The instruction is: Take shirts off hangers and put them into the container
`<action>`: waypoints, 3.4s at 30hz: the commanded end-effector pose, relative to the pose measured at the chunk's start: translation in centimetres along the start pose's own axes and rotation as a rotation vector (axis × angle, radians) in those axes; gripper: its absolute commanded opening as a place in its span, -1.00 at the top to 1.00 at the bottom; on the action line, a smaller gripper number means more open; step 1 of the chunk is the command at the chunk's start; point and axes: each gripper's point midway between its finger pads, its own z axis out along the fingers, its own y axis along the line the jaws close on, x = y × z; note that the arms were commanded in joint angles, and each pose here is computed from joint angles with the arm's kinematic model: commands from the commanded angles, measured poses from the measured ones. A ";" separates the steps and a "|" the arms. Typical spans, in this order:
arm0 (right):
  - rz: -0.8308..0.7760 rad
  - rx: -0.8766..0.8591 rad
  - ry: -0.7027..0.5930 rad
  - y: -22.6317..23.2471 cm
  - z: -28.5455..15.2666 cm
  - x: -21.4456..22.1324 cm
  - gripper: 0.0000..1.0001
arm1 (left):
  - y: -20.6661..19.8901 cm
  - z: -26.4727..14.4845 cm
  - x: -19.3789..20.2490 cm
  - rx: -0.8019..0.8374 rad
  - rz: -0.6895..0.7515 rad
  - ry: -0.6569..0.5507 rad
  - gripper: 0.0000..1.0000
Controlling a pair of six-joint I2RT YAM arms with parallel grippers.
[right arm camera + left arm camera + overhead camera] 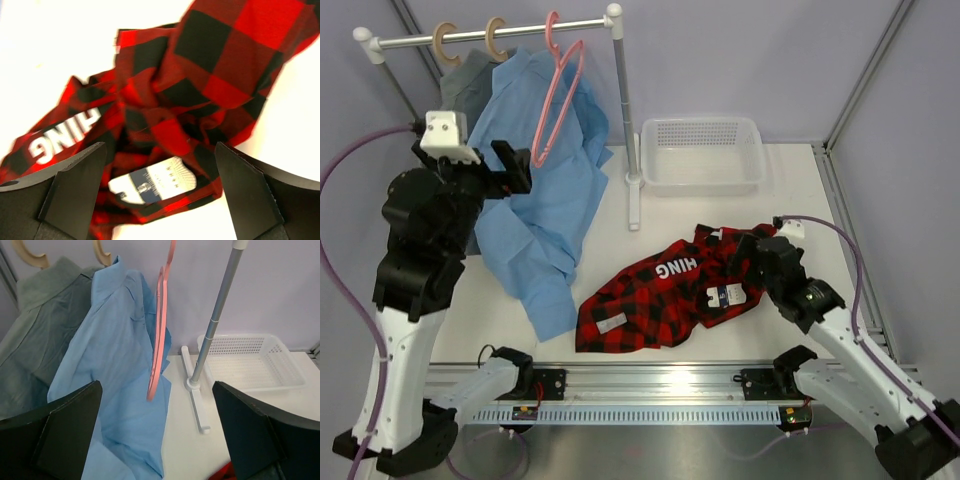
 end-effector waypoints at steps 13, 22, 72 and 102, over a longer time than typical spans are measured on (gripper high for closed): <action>-0.071 0.020 -0.051 3.1 6.1 -2.4 0.50 | 1.4 -6.1 17.5 0.061 -0.038 0.105 -0.97; -0.267 -0.233 0.034 11.9 2.5 0.2 0.99 | 2.5 -7.9 17.4 0.034 -0.056 -0.047 -0.97; -1.024 -0.417 0.164 24.4 2.1 9.6 1.00 | 7.3 -9.4 17.1 -0.226 -0.089 -0.113 -0.97; -0.073 0.127 0.320 3.5 6.2 5.7 -0.99 | 6.5 -8.6 17.8 -0.187 -0.080 -0.075 -0.97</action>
